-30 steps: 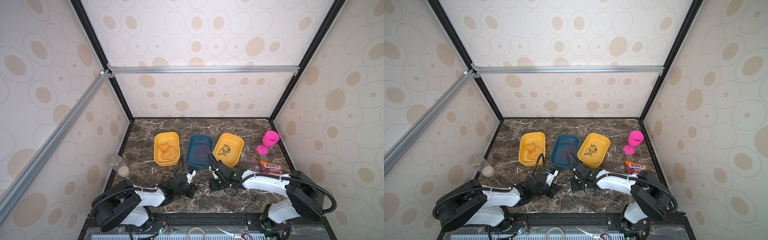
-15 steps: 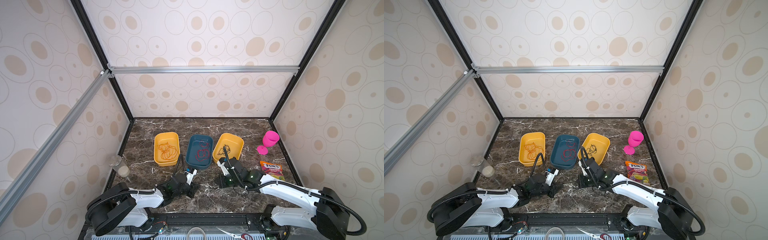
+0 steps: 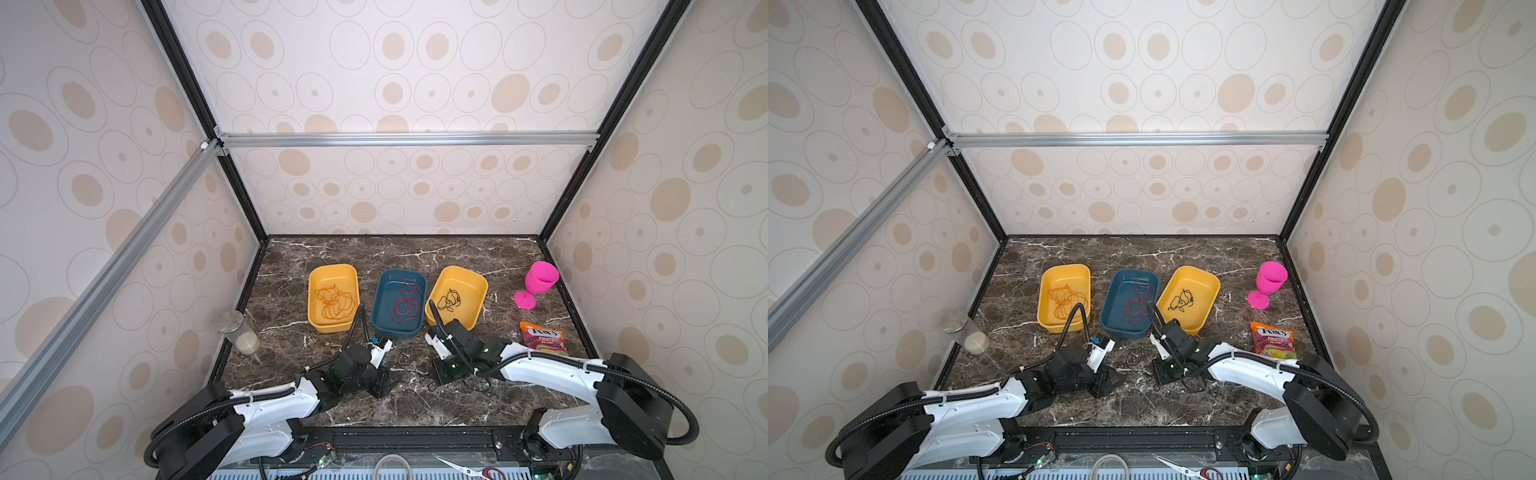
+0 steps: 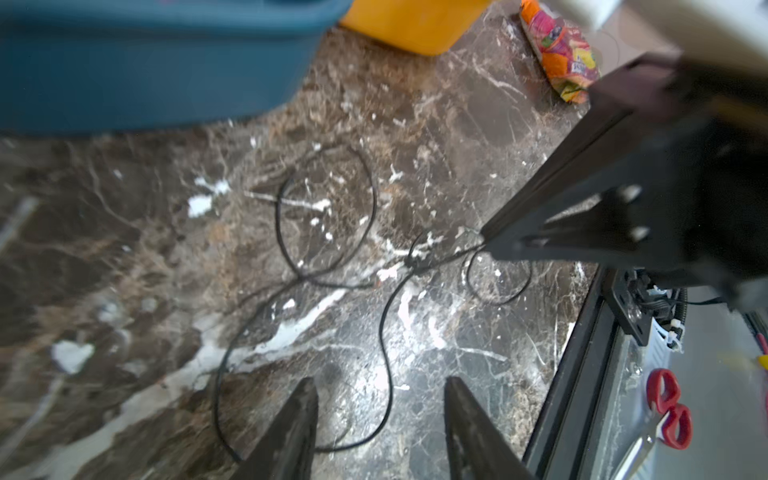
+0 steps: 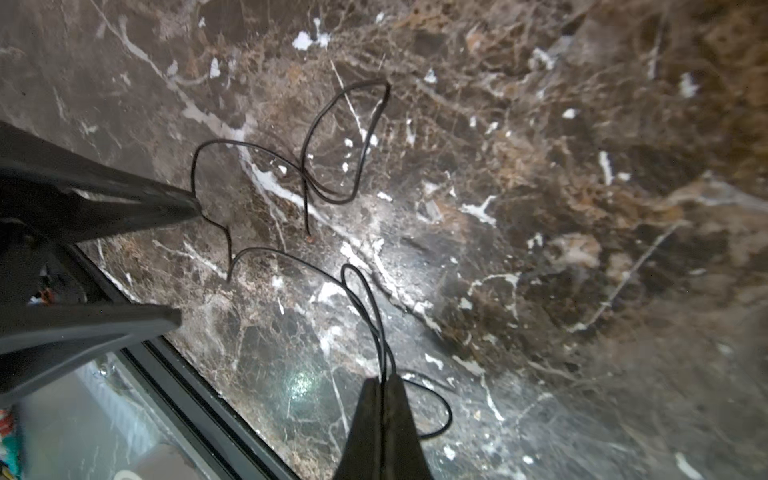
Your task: Untangle the cables
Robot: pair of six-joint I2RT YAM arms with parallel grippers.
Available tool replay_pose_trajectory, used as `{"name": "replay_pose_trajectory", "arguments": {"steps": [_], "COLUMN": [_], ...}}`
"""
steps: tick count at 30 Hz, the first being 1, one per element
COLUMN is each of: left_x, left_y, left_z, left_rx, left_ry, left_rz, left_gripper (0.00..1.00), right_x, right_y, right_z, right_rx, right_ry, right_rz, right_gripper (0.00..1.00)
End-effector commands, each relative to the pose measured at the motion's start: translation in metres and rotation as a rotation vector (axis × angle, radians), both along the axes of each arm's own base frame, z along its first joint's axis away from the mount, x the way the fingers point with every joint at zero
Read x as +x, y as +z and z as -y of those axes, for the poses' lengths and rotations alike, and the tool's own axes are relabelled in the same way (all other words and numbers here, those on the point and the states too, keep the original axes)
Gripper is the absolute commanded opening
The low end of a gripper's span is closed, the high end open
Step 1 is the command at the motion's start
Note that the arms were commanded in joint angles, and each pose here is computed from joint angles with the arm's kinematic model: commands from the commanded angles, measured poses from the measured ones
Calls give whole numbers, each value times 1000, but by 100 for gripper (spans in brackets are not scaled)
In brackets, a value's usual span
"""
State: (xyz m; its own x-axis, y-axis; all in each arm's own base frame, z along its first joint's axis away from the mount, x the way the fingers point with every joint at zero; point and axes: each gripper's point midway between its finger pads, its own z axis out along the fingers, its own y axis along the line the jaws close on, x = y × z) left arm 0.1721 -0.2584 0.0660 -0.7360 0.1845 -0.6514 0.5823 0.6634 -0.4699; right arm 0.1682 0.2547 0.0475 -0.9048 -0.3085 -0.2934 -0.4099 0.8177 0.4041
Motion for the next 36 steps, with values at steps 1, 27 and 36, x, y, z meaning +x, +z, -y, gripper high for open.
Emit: {"name": "replay_pose_trajectory", "arguments": {"steps": [1, 27, 36], "left_x": [11, 7, 7], "left_y": [26, 1, 4], "left_z": [2, 47, 46], "left_rx": [14, -46, -93], "left_ry": [-14, -232, -188], "left_rz": [100, 138, 120], "left_gripper": [53, 30, 3], "right_x": [-4, -25, -21], "right_y": [4, 40, 33], "right_z": [-6, -32, -17], "right_rx": [0, 208, 153], "right_ry": [69, 245, 184], "right_rz": [15, 35, 59], "right_gripper": [0, 3, 35]}}
